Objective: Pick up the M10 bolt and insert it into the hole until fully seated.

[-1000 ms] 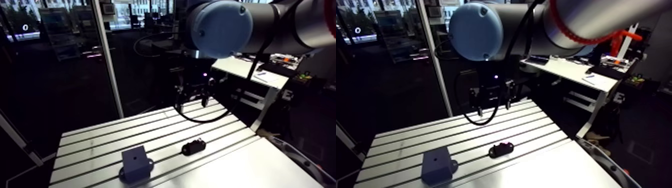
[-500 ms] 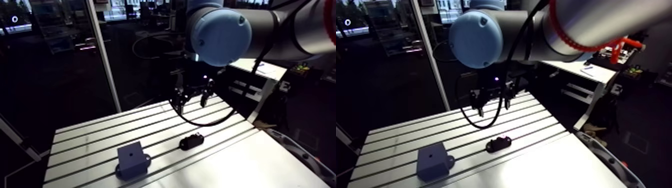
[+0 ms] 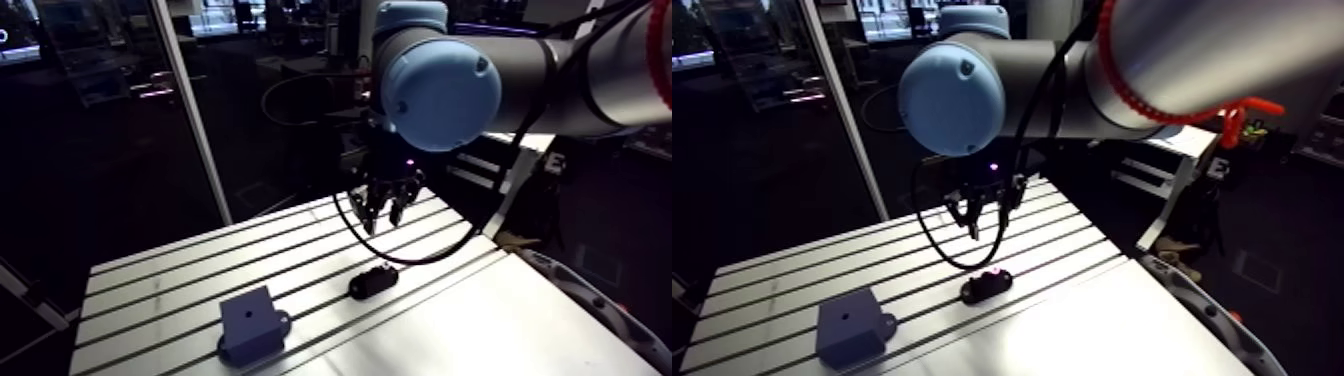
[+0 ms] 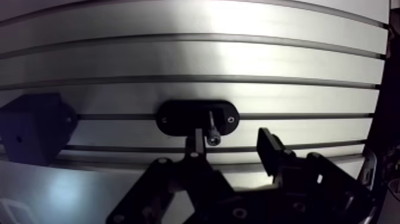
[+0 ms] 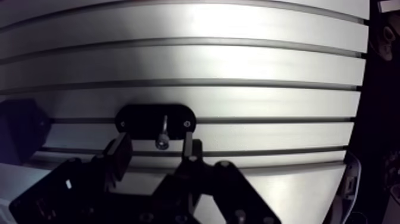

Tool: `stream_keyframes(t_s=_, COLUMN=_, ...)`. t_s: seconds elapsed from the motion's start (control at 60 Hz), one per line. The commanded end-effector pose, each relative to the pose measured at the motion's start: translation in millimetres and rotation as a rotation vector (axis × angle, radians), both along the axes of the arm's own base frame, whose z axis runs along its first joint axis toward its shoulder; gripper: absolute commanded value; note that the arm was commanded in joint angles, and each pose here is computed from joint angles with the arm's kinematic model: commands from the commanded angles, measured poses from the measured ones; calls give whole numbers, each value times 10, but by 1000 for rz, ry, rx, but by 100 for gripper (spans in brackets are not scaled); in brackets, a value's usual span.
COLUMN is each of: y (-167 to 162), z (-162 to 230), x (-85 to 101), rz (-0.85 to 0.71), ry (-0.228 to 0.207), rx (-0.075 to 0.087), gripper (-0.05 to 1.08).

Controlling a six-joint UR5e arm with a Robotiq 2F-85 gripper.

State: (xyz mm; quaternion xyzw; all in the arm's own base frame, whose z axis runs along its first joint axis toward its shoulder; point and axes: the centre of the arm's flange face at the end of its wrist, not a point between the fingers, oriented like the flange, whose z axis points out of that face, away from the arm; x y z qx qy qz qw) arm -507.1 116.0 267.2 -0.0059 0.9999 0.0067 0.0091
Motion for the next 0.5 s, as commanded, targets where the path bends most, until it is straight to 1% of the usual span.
stream_keyframes(t_s=0.017, y=21, z=-85, x=65, rz=-8, ry=-16, rx=-8, gripper=48)
stream_keyframes(t_s=0.033, y=13, z=-104, x=77, rz=-8, ry=-20, rx=-10, gripper=48)
stream_keyframes(t_s=0.15, y=2, z=-129, x=100, rz=-9, ry=-25, rx=-11, gripper=48)
stream_keyframes(t_s=0.317, y=-23, z=-204, x=148, rz=-9, ry=-41, rx=-20, gripper=50)
stream_keyframes(t_s=0.367, y=-32, z=-206, x=154, rz=-9, ry=-42, rx=-19, gripper=50)
stream_keyframes(t_s=0.5, y=-50, z=-260, x=186, rz=-11, ry=-52, rx=-23, gripper=50)
